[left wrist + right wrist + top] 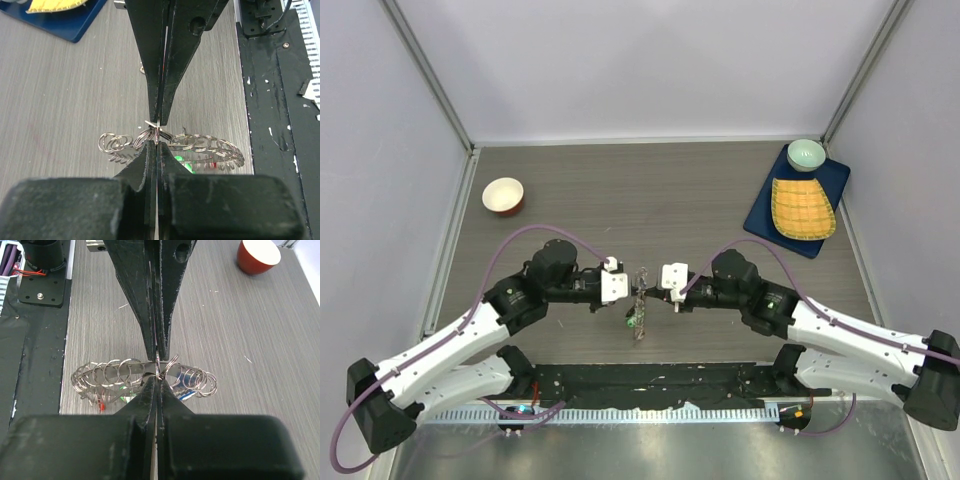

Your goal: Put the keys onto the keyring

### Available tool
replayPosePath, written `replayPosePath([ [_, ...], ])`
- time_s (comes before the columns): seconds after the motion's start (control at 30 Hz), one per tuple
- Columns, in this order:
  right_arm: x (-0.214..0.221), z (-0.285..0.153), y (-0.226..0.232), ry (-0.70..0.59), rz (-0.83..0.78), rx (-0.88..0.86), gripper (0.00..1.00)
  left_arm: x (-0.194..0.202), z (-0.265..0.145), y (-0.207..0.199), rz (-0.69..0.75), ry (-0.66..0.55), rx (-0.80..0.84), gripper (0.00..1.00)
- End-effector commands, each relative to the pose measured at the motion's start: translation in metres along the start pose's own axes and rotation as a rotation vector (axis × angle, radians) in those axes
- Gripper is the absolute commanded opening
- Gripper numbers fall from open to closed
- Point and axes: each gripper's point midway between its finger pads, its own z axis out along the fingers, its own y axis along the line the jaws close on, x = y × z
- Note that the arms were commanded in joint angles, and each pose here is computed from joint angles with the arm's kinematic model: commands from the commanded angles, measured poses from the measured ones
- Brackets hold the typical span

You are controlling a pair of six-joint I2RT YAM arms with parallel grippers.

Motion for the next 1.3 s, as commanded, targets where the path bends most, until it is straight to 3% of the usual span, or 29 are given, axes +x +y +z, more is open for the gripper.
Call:
replayPosePath([
  [0.0, -0.043, 0.002, -0.014, -0.106, -0.049, 0.019, 0.01, -0.021, -0.002, -0.001, 0.036, -0.044, 0.037, 0.0],
  [0.43, -0.042, 0.007, -0.014, -0.085, -0.04, -0.001, 0.01, -0.015, 0.001, -0.003, 0.001, 0.001, 0.064, 0.0],
  [0.7, -0.04, 0.006, -0.01, -0.076, -0.053, -0.023, 0.01, -0.023, 0.0, 0.007, -0.05, -0.02, -0.001, 0.0],
  [0.97, -0.035, 0.002, -0.01, -0.06, -0.063, -0.011, 0.01, -0.027, -0.001, 0.022, -0.183, -0.01, -0.093, 0.0],
  [1.27, -0.036, 0.001, -0.009, -0.063, -0.07, -0.018, 0.01, -0.022, 0.0, 0.019, -0.255, 0.014, -0.088, 0.0],
])
